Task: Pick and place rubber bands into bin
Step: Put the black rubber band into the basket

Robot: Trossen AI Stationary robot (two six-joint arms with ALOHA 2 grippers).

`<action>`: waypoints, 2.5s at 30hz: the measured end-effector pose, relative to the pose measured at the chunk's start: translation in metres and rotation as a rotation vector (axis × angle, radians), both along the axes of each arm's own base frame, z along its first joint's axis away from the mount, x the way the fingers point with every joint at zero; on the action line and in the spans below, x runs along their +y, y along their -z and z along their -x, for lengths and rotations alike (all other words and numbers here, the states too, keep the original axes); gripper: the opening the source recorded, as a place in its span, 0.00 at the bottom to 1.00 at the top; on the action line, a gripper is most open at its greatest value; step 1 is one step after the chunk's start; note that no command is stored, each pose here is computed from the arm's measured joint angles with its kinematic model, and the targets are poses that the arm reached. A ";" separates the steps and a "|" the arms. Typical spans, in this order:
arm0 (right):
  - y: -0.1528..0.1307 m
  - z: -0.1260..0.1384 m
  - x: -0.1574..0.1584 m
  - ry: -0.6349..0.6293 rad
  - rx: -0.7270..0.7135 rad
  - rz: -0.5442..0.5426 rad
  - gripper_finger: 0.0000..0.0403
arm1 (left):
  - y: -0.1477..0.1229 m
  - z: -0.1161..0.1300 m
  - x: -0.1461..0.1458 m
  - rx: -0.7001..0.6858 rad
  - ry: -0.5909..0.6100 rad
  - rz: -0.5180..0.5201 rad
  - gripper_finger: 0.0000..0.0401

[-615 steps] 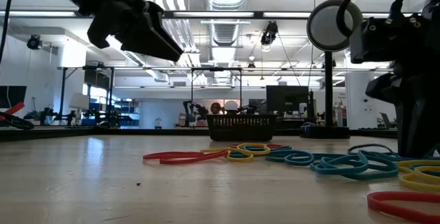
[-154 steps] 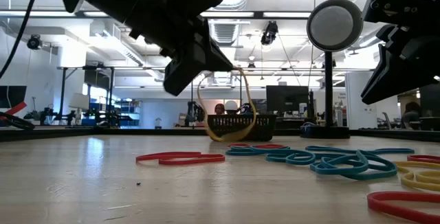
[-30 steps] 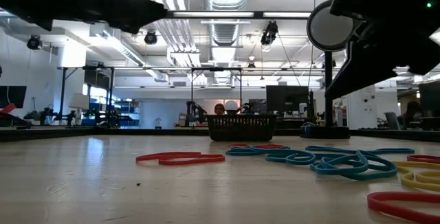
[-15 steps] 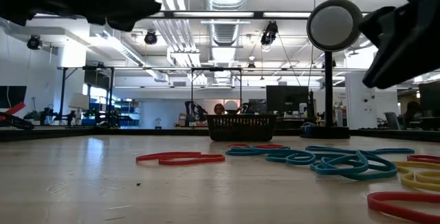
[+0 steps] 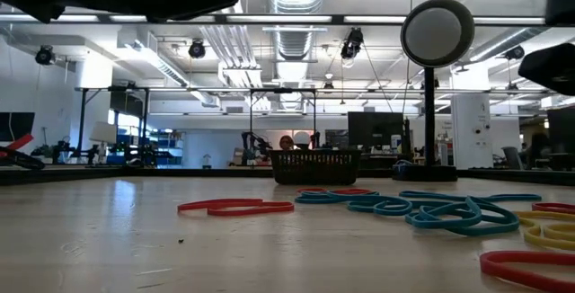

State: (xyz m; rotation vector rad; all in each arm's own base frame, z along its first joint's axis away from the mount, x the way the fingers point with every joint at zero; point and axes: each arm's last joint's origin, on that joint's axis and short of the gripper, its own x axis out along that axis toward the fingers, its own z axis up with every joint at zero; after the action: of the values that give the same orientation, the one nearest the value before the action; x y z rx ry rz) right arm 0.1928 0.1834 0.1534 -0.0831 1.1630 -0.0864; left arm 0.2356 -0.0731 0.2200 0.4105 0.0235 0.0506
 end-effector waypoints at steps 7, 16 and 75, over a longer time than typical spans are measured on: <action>0.002 0.015 0.002 -0.045 0.069 0.068 0.17 | -0.001 -0.002 0.006 0.001 -0.027 -0.003 0.33; 0.020 0.015 0.002 -0.162 0.152 0.184 0.18 | 0.000 -0.002 0.008 0.001 -0.036 -0.003 0.33; 0.011 -0.017 0.017 -0.204 -0.053 0.176 0.13 | 0.004 -0.002 0.011 0.018 -0.047 0.001 0.33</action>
State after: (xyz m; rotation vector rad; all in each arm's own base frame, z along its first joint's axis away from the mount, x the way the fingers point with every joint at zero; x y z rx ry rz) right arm 0.2094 0.2005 0.1427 -0.3522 1.0860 -0.0101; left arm 0.2380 -0.0623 0.2163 0.4091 0.0505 0.0929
